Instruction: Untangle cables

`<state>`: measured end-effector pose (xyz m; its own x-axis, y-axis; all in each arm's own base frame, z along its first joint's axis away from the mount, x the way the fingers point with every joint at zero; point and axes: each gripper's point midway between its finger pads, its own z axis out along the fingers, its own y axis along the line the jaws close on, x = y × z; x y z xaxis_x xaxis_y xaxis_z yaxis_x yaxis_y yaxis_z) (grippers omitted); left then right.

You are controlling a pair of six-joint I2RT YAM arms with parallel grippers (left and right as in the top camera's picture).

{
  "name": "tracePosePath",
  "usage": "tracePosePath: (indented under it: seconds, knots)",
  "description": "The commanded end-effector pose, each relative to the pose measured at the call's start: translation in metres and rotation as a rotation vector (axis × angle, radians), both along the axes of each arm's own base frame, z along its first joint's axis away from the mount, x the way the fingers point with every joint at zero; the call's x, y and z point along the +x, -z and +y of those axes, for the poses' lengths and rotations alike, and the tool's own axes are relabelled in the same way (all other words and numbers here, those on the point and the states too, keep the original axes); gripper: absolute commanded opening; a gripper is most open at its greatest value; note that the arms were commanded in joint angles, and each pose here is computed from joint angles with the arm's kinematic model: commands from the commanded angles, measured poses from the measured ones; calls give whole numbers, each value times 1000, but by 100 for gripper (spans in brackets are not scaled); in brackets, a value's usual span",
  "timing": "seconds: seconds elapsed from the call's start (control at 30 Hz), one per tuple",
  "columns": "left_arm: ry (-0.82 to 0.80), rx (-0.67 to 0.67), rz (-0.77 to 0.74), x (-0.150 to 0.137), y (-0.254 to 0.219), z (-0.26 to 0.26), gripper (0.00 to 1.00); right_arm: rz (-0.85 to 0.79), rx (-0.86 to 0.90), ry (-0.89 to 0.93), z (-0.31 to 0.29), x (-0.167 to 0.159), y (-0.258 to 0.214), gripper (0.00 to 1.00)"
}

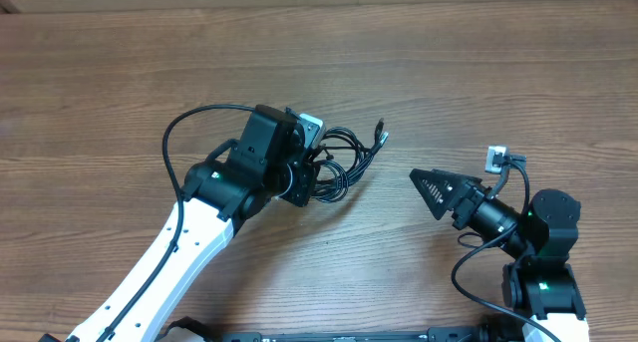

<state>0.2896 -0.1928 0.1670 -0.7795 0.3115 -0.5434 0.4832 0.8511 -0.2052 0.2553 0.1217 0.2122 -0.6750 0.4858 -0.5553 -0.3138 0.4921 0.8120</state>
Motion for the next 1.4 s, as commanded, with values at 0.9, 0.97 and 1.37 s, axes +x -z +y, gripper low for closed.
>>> tracePosePath:
  seconds: [0.9,0.97,1.37]
  knots:
    - [-8,-18,-6,-1,-4,-2,4,-35,-12,-6,1,1,-10,100]
    - [-8,-18,-6,-1,-4,-2,4,-35,-12,-6,1,1,-10,100]
    - [-22,15,95,8,35,-9,4,-34,-12,-6,1,1,-10,100]
